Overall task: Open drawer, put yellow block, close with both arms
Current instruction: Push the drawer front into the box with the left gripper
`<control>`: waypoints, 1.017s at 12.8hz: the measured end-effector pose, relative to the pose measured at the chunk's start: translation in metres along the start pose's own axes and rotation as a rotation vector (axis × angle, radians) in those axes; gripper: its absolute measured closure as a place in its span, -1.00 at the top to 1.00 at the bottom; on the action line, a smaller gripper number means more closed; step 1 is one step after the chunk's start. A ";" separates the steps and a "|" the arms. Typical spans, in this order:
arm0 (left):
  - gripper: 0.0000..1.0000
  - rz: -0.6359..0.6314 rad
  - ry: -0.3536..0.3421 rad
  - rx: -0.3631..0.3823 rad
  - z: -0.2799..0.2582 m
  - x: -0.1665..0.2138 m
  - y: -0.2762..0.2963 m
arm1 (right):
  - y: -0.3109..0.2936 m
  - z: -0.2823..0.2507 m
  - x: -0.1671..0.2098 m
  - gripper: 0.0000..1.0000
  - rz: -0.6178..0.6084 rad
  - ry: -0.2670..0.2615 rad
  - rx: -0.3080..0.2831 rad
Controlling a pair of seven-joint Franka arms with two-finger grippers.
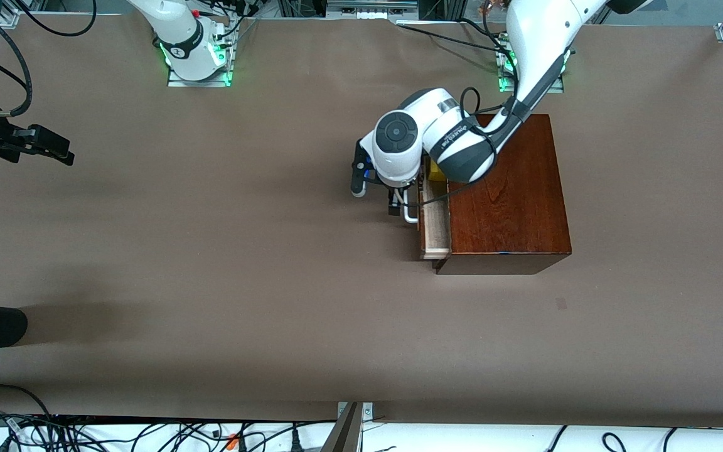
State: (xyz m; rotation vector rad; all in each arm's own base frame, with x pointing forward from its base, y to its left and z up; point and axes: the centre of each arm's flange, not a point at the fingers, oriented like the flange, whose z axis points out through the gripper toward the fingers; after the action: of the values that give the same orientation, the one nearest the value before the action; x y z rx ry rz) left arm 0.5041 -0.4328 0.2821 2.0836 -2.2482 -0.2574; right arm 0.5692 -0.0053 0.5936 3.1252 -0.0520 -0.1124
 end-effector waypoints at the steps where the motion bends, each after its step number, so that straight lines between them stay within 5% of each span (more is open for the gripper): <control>1: 1.00 -0.011 -0.008 -0.010 0.001 -0.007 -0.003 | 0.000 0.000 0.000 1.00 0.000 0.000 0.000; 13: 1.00 -0.021 -0.052 0.010 0.001 -0.028 -0.016 | 0.000 0.001 0.000 1.00 -0.001 -0.001 0.000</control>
State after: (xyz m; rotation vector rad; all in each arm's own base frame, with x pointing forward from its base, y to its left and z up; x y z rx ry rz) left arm 0.5219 -0.4057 0.2799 2.1304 -2.2620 -0.3052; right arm 0.5692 -0.0049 0.5923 3.1252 -0.0508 -0.1147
